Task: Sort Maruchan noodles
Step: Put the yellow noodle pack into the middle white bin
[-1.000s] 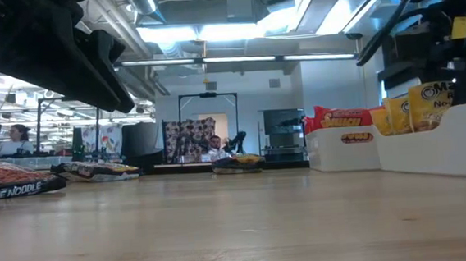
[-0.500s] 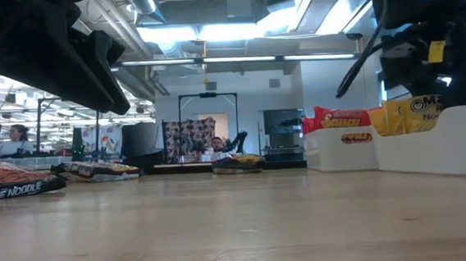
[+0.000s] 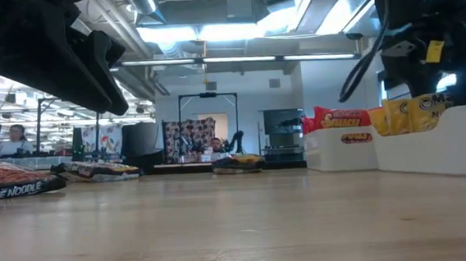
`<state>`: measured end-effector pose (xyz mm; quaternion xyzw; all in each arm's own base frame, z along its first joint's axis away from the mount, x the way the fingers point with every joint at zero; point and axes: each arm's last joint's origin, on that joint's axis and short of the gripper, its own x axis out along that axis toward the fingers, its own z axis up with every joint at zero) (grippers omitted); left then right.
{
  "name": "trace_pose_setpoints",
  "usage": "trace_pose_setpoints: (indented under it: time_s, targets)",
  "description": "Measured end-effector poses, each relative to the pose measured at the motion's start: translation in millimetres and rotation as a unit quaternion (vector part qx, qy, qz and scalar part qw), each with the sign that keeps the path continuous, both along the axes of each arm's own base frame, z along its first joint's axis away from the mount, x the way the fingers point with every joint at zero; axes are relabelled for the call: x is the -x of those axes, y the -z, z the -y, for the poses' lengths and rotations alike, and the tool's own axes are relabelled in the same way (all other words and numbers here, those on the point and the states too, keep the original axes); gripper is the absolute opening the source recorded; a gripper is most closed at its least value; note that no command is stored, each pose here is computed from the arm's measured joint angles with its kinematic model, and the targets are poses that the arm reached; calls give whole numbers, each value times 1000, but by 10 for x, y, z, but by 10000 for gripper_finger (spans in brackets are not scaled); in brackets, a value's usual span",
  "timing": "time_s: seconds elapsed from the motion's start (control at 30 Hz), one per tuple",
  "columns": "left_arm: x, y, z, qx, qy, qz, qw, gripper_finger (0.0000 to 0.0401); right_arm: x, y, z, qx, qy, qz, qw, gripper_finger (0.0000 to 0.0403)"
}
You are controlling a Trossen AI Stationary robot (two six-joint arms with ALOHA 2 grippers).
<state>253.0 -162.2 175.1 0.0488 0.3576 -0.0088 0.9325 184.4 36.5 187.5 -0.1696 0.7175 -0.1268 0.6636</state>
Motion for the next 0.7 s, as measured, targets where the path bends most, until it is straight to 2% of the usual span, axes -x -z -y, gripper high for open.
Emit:
trace_pose_setpoints:
  time_s: [0.17, 0.4, 0.57, 0.7]
  targets:
    - [0, 0, 0, -3, 3, 0, 1000, 109, -52, -144, 5, 32, -7, 11, 999, 284]
    - [0, 0, 0, -3, 3, 0, 1000, 109, -62, -152, 4, 32, -26, 6, 999, 284]
    - [0, 0, 0, -3, 3, 0, 1000, 109, -73, -170, -11, 10, -5, 13, 1000, 284]
    - [-1, -1, 1, -3, 3, 0, 1000, 109, -124, -330, -40, -17, 33, 31, 999, 284]
